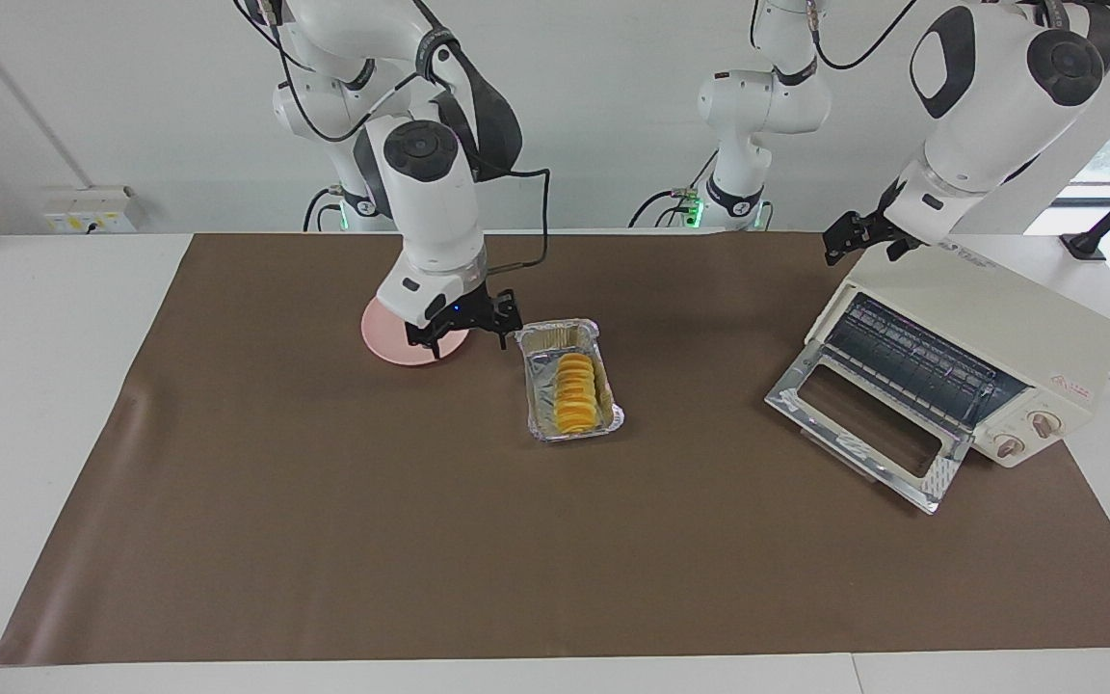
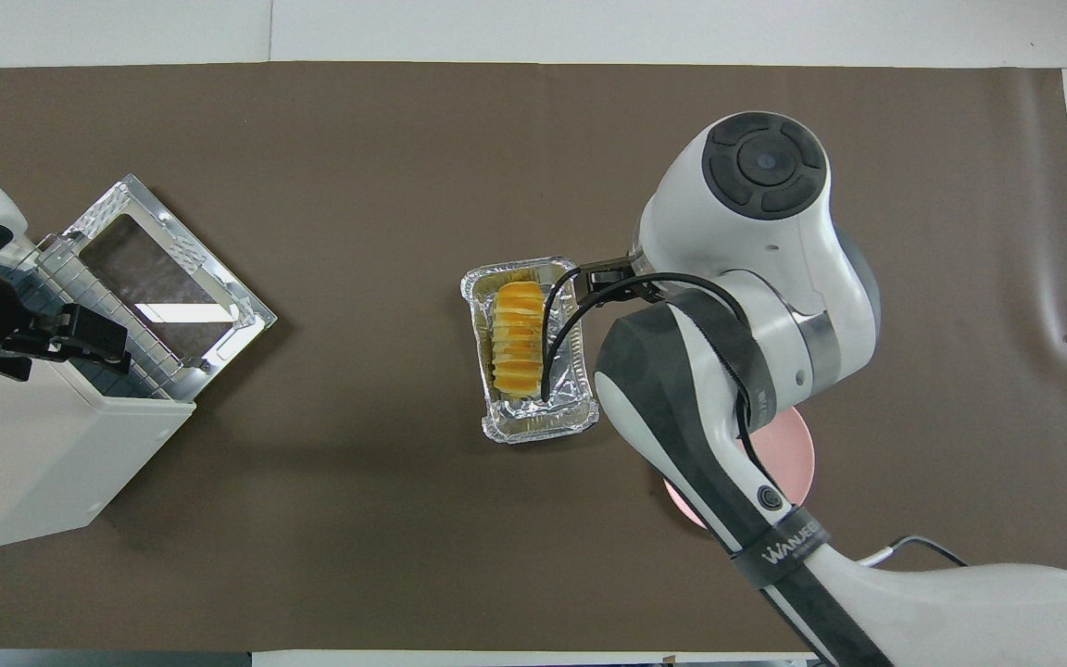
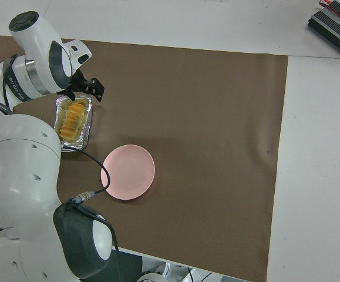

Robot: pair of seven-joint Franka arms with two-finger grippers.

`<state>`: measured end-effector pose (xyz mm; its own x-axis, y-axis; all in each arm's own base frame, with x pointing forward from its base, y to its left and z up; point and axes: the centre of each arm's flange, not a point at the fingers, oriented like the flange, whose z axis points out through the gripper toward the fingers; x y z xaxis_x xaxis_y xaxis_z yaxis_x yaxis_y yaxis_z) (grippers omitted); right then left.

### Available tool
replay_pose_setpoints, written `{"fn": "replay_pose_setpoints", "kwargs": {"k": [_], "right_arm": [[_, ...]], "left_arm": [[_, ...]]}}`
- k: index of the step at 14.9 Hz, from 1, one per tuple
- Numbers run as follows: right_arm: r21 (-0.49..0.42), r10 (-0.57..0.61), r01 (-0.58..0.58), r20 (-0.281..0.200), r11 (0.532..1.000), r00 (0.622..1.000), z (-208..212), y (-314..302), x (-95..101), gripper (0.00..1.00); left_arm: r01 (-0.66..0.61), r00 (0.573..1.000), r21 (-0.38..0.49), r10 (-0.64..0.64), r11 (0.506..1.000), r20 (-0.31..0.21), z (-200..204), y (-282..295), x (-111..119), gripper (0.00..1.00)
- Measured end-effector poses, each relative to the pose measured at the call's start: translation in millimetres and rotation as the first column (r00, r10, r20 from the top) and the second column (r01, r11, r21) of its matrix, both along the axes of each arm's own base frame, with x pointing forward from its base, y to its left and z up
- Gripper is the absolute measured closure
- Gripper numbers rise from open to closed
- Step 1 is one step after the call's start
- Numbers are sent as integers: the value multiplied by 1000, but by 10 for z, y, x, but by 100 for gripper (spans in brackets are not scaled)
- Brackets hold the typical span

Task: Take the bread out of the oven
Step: 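Reach the right gripper to the foil tray edge and grasp it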

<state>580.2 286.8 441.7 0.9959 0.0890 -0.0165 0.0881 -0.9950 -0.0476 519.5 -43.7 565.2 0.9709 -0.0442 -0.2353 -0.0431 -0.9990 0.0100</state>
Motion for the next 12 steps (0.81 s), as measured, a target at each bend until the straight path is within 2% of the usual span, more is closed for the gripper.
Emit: {"fn": "replay_pose_setpoints", "kwargs": {"k": [3, 5, 12], "right_arm": [[4, -6, 6, -5, 1000, 1000, -408, 277, 15, 0], [-4, -6, 6, -25, 1000, 1000, -627, 327, 26, 0], [38, -74, 78, -106, 996, 992, -871, 304, -47, 0]], "left_arm": [[34, 999, 21, -34, 999, 29, 111, -117, 11, 0], [40, 998, 26, -42, 999, 43, 174, -141, 15, 0], [26, 999, 26, -27, 999, 41, 137, -17, 38, 0]]}}
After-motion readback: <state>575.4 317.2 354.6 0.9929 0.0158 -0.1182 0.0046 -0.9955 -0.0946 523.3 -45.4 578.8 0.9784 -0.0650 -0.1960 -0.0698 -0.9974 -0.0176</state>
